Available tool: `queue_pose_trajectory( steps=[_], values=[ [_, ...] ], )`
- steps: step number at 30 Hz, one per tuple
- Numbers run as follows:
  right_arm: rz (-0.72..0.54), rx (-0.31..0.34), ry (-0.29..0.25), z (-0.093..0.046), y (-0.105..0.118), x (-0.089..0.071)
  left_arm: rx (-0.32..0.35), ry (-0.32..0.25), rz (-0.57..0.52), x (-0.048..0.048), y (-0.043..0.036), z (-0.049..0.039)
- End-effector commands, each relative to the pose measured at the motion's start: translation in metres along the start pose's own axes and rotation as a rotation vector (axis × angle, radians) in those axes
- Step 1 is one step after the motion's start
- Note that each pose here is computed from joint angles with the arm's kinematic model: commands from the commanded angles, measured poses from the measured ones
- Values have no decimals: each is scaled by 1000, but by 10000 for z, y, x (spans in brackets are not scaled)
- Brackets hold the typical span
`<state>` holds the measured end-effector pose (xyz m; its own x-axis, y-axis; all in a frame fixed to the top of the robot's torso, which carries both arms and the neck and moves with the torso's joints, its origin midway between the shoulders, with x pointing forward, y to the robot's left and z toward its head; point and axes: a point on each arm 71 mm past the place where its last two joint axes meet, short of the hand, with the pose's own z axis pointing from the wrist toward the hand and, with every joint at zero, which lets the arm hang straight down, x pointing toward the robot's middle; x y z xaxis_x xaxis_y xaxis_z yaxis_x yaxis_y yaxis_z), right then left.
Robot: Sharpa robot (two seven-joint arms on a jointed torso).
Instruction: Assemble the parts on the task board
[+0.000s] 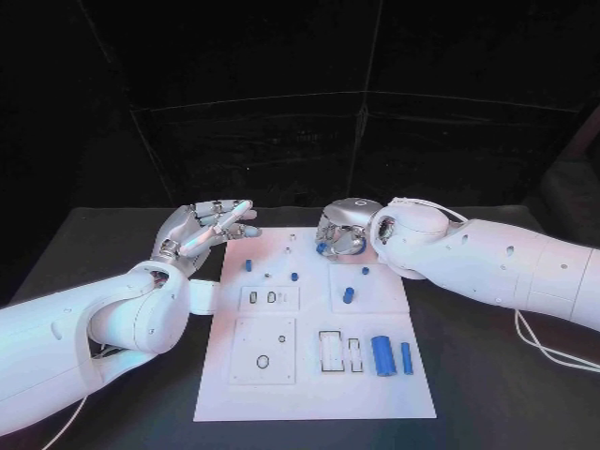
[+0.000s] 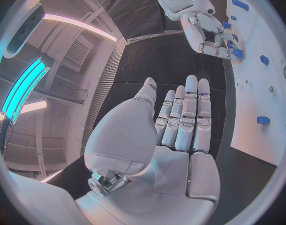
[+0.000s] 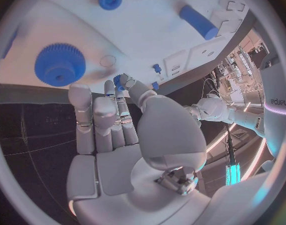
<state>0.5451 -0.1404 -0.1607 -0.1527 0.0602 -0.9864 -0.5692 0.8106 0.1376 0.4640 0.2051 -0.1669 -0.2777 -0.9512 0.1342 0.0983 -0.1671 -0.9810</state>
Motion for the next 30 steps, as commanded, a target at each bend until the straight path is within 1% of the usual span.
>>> queue_pose_trajectory(
  steps=[1,6,12,18,22,30],
  values=[
    [43,3,-121,35,23,-97,4,19,-3,12,-11,9],
    [46,34,-150,125,18,-110,2,20,-4,12,-6,16],
    [44,46,-163,250,59,-107,-1,23,-5,16,3,28],
    [42,50,-142,349,107,-84,-4,25,-7,20,8,34],
    [40,54,-116,405,134,-62,-4,28,-8,26,0,35],
    [38,51,-69,467,190,-23,-4,30,-8,31,-4,42]
  ],
)
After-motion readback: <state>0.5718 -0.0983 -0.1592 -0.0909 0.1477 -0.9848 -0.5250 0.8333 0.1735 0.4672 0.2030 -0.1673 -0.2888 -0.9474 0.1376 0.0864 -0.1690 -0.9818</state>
